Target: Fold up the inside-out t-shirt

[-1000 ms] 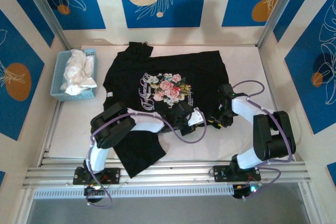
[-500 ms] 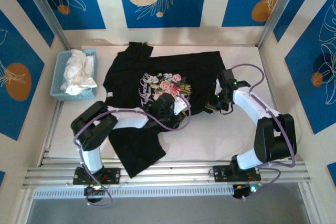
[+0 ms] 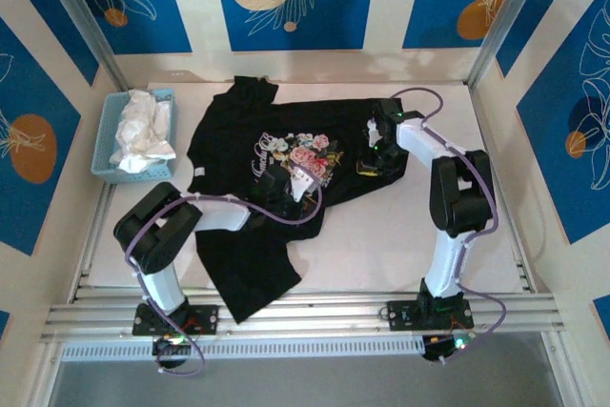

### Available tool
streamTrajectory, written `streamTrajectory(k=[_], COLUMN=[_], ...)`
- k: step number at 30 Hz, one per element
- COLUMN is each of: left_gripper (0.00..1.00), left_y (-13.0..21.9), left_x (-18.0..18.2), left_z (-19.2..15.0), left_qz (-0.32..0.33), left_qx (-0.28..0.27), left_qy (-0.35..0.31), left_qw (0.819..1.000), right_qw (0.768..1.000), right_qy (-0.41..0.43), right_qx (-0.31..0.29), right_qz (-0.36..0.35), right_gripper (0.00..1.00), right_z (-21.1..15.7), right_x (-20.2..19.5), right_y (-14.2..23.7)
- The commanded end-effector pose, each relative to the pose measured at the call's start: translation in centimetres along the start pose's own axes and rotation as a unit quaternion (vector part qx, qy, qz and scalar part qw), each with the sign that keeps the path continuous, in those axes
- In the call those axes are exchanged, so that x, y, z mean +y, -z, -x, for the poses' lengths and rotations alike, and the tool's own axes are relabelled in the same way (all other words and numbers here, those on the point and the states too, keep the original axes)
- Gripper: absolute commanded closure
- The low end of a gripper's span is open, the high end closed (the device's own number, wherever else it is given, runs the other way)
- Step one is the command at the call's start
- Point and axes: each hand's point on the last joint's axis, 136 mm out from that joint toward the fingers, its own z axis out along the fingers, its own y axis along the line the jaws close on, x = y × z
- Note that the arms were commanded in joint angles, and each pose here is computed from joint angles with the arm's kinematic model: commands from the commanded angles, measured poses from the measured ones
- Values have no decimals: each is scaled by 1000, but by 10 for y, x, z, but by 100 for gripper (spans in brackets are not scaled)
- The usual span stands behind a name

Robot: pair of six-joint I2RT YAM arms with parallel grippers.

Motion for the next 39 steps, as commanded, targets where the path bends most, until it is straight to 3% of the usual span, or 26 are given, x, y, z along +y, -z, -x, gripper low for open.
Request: streamTrajectory(k=[1, 6, 13, 20, 26, 31, 35, 39], left_gripper=[100, 100, 100, 100, 100, 100, 100, 100], left_y=[-1, -2, -5, -5, -5, -4, -4, -3], left_x=[0, 0, 0, -1, -2, -3, -2, -3], left_z=[-10, -7, -4, 0, 0, 1, 2, 3], left_qz=[-17, -17, -21, -24, -27, -27, -27, -30], left_qx=[13, 11, 8, 6, 5, 4, 3, 0], left_qy=[27, 28, 28, 26, 27, 27, 28, 34], left_qw=[999, 999, 999, 999, 999, 999, 999, 999], right_qw=[996, 995, 998, 998, 999, 999, 997, 991], right_qy=[16, 16, 7, 9, 5, 3, 19, 52], right_qx=[-18, -47, -52, -51, -47, -46, -73, -116], right_qz=[-85, -88, 28, 32, 27, 25, 25, 48], right_gripper=[86, 78, 59, 57, 61, 77, 90, 99], right_z=[12, 3, -44, -51, -39, -31, -27, -33], right_x=[-23, -22, 11, 14, 8, 4, 5, 13], right_y=[16, 35, 31, 0, -20, -27, -8, 35])
